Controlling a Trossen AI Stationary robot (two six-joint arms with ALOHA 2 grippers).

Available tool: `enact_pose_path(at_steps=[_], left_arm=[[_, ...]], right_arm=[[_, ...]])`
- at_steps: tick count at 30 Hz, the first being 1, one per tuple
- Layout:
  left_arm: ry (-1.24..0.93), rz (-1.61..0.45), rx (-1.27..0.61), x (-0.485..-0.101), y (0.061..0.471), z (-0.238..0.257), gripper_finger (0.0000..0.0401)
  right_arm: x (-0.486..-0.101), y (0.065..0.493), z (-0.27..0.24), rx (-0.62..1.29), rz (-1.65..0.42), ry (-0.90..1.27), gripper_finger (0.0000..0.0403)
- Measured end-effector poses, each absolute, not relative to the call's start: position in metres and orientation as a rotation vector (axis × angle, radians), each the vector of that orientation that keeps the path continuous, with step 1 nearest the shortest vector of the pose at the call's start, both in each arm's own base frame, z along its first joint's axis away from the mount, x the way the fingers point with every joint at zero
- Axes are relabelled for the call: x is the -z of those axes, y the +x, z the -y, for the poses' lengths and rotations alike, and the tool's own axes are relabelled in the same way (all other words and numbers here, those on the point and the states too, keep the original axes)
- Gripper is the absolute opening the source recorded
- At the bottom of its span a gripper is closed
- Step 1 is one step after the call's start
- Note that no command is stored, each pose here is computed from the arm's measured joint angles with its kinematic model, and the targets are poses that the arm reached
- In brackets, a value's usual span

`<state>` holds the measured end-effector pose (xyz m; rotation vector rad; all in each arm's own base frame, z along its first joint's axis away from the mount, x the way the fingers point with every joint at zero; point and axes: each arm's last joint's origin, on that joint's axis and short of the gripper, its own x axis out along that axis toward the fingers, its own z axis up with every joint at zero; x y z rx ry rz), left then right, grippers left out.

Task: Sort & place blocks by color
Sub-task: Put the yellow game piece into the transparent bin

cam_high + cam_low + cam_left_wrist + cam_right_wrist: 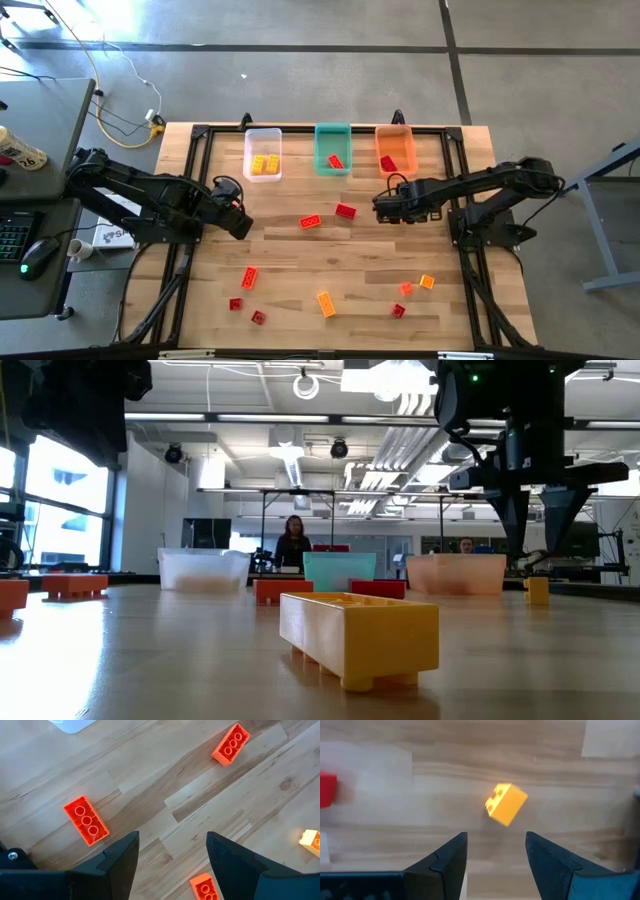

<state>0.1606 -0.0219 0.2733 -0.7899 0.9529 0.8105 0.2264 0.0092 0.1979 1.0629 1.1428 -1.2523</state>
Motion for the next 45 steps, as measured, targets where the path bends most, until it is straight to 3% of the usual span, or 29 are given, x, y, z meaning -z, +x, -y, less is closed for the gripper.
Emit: enact_pose_path(at_steps=[22,34,45], left_arm=[[-0.615,-0.990,-0.811,-0.273,0.162,-0.003,0.0220],[-0.523,-1.031,-0.794,-0.274,0.161,-0.022,0.0220],[-0.545,-0.900,-0.841,-0.279,0.169,-0.044,0.0220]], right_arm=[[-0.199,0.244,-0.019,1.143,-0.980,1.194,0.0188],[-0.199,0.241,-0.014,1.219,-0.967,1.222,0.0188],[-0.198,0.230,0.000,1.346,-1.030,1.201,0.0188]])
